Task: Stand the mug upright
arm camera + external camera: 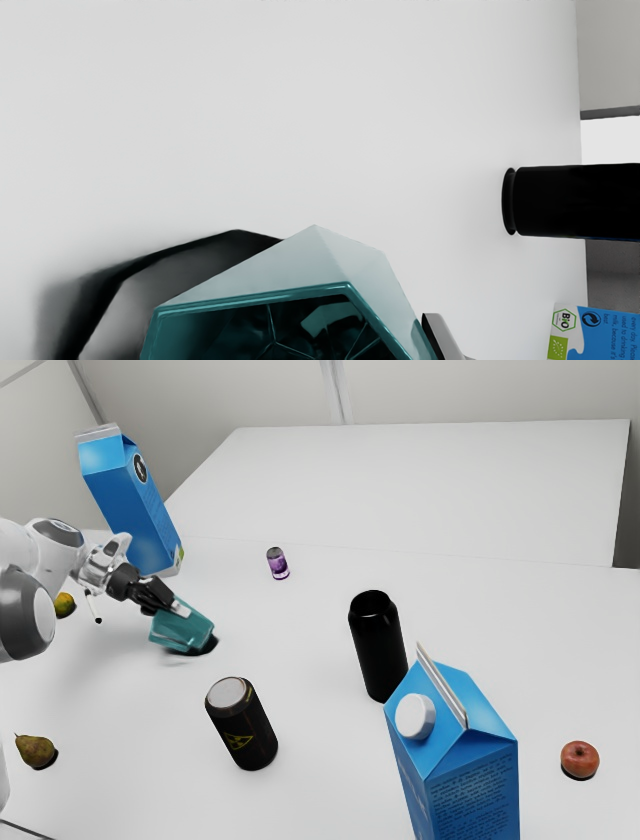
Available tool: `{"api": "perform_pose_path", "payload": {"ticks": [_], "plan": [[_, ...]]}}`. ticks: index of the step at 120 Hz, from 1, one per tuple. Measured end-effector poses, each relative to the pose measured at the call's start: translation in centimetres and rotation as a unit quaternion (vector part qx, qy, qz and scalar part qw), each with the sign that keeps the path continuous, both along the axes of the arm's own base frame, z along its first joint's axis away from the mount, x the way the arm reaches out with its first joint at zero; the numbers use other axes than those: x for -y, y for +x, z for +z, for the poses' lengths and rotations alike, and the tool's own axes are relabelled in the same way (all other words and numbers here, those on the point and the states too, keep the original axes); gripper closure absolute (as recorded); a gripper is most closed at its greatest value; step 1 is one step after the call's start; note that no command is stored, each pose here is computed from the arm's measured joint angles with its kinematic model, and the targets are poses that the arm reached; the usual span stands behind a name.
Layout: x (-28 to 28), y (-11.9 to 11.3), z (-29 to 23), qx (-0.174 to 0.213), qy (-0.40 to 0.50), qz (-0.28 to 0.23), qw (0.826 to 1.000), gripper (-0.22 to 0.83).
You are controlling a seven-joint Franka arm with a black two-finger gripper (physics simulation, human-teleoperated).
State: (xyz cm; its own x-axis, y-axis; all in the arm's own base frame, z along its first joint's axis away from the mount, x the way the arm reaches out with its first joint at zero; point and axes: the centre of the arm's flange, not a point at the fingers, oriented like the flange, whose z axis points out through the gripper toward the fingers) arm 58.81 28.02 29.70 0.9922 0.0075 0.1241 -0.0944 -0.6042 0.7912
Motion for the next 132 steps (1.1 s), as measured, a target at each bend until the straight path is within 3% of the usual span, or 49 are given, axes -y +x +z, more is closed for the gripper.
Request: {"api": "perform_pose_path", "payload": {"ticks": [45,61,73,102,132], "plan": [[1.0,0.2,0.9,-0.008,0.018,-0.015,1.000,0.77],[2.7,0.8,2.6,-0.004,0.053,-0.022,0.998,0.78],[4.6,0.1,4.5,0.000,0.104,-0.021,0.994,0.78],[9.3,-1.8,5.5,-0.028,0.296,-0.036,0.954,0.78],[12.0,-2.1,7.2,-0.028,0.388,0.005,0.921,0.78]]}}
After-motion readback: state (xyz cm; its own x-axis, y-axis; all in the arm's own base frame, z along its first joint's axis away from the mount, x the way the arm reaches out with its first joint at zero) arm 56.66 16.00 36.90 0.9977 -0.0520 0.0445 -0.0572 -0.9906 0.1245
